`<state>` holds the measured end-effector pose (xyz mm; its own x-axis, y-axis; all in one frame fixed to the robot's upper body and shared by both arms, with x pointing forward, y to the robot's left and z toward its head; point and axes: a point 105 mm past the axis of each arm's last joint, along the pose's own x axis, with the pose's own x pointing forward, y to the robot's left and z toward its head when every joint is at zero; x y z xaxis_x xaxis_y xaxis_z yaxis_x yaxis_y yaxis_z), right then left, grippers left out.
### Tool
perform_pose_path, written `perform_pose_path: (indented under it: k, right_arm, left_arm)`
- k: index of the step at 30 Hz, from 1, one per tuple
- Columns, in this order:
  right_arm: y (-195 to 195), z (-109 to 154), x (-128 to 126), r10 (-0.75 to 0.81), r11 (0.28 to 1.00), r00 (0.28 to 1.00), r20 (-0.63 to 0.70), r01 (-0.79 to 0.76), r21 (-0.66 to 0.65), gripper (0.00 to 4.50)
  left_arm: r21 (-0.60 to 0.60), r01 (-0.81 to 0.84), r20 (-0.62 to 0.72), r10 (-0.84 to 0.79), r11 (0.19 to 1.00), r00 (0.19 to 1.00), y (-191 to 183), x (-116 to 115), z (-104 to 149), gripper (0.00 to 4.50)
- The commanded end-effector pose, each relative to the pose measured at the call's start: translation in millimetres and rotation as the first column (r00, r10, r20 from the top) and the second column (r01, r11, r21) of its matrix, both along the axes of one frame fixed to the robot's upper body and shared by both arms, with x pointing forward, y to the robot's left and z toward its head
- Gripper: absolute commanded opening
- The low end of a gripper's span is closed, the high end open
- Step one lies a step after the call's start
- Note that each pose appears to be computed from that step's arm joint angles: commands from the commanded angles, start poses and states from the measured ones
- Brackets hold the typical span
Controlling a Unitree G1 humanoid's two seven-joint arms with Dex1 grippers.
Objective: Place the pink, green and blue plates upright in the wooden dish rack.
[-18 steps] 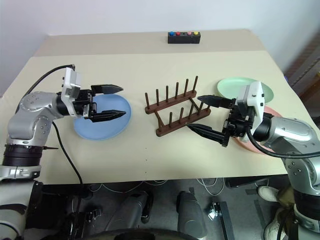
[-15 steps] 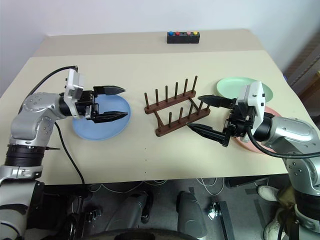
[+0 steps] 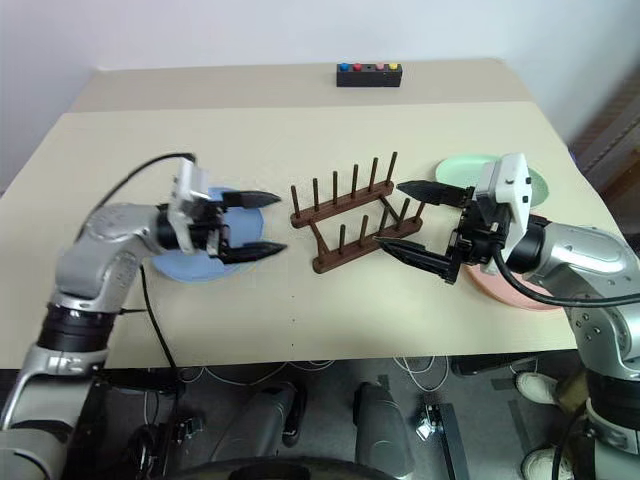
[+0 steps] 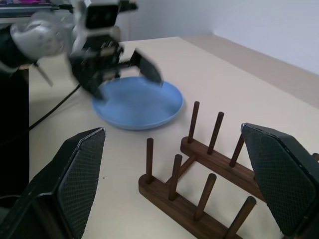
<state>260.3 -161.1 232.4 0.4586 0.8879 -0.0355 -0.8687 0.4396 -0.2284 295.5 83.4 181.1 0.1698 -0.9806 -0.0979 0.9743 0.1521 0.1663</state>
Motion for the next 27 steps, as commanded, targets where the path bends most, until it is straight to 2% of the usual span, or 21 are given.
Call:
perform_pose_path:
  k: [1,5,8,11,16,27]
  right_arm:
    - [-1.8,8.7,-5.0,-0.006,1.0,0.998,0.056,0.006,-0.002,4.46]
    - [1.4,9.4,-5.1,-0.003,1.0,0.999,0.052,0.002,0.015,4.46]
    - [-4.0,2.8,-3.3,-0.045,0.999,0.998,0.045,0.045,-0.002,4.46]
    - [-2.2,6.9,-6.3,-0.052,0.998,0.997,0.055,0.051,0.019,4.46]
    - [-8.4,7.5,-7.2,-0.072,0.997,0.996,0.061,0.072,0.004,4.46]
    - [-7.6,7.3,-7.5,-0.076,0.997,0.995,0.071,0.076,0.003,4.46]
  left_arm:
    - [0.053,0.003,-0.016,-0.002,0.999,1.0,-11.8,-9.3,-3.7,4.5]
    - [0.179,0.009,-0.059,0.001,0.984,0.998,-24.1,-18.4,-19.2,4.5]
    - [0.263,-0.118,0.01,0.12,0.958,0.993,-20.4,-0.6,-30.6,4.5]
    - [0.272,-0.236,0.081,0.222,0.933,0.972,-17.2,15.5,-31.1,4.5]
    - [0.248,-0.314,0.106,0.296,0.917,0.949,-21.8,21.2,-27.6,4.5]
    - [0.291,-0.377,-0.035,0.403,0.879,0.914,-31.9,25.6,-54.3,4.5]
